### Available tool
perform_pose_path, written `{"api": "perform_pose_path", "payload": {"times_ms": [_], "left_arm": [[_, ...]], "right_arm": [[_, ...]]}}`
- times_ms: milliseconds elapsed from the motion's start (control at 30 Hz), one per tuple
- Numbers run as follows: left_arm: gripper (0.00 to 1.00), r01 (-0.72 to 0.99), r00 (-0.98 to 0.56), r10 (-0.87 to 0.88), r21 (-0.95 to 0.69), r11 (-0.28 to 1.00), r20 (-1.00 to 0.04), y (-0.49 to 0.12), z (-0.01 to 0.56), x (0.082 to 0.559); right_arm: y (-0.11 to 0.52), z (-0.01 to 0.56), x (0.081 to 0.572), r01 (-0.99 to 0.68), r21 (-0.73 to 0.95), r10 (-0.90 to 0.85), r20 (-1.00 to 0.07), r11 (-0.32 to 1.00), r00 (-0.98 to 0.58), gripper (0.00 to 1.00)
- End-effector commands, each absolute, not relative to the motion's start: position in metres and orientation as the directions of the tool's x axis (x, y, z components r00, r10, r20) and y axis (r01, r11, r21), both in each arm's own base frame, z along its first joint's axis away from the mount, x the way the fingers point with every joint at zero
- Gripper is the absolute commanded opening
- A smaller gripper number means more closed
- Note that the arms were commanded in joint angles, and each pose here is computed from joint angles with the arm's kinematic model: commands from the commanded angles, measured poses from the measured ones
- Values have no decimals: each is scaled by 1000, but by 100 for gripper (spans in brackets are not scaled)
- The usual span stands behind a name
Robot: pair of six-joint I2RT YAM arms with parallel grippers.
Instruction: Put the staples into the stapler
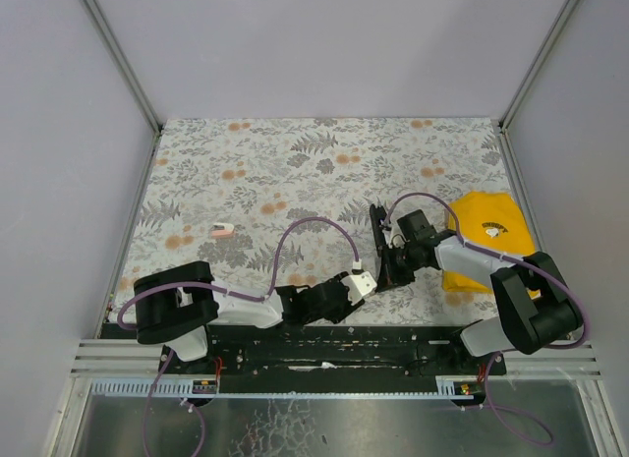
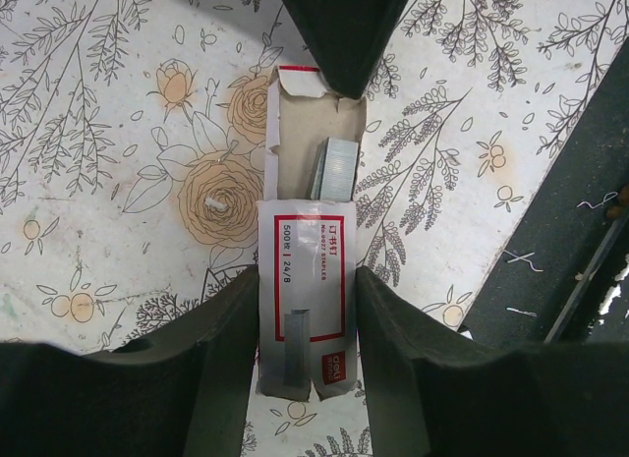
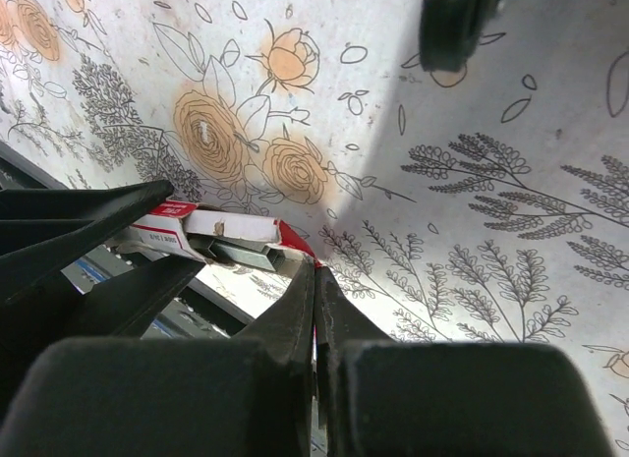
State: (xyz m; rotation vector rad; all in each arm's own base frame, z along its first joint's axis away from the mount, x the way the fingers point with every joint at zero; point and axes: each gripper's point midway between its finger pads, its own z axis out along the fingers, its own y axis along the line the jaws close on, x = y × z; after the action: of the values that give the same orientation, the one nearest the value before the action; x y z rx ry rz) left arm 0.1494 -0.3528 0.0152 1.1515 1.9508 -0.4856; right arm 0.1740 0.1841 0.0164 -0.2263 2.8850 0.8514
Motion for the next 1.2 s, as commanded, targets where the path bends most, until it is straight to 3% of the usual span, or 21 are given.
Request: {"api": "perform_pose_path", "payload": {"times_ms": [0, 1167], "left_arm": [[41, 853, -259, 647, 145, 502, -717, -329, -4, 149], [46, 840, -266, 668, 173, 514, -695, -314, -5, 149]], "right_arm": [[176, 19, 176, -181, 503, -105, -175, 845, -979, 0], [154, 16, 185, -82, 477, -14, -143, 875, -990, 0]]}}
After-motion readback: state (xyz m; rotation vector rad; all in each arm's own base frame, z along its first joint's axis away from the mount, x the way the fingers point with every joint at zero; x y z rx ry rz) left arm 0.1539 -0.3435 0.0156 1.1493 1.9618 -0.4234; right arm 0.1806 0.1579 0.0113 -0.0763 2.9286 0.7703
